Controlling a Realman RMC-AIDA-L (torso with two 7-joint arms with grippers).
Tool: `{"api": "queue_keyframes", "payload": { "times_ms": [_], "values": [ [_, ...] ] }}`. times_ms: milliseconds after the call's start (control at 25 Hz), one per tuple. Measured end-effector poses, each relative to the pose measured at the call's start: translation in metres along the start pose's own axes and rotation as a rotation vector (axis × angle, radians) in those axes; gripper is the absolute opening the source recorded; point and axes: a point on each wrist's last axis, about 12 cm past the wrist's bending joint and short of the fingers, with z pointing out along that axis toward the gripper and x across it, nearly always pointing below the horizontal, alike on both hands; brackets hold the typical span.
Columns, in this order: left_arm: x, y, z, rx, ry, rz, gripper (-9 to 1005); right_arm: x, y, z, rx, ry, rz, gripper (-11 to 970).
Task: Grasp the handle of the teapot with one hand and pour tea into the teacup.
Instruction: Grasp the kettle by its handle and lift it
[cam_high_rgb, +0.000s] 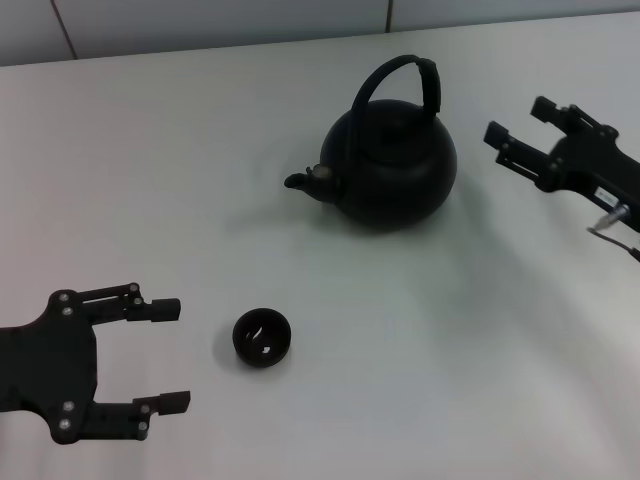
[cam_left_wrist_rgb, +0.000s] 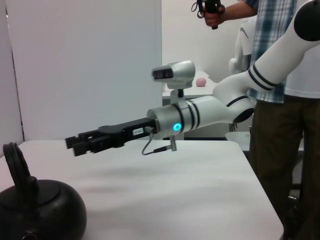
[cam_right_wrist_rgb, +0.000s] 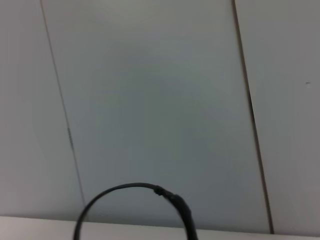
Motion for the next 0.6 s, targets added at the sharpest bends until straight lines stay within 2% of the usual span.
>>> {"api": "queue_keyframes", "payload": {
  "times_ms": [320,600],
  "values": [
    [-0.001,0.002,0.004,-0.016,-0.019,-0.026,785,-0.002,0.001,0.026,0.009,0.032,0.004,824],
    [-0.002,0.003,0.002,-0.031,-0.020,-0.026,785,0.000,0.008,0.036,-0.009,0.035,0.025,824]
  ]
}}
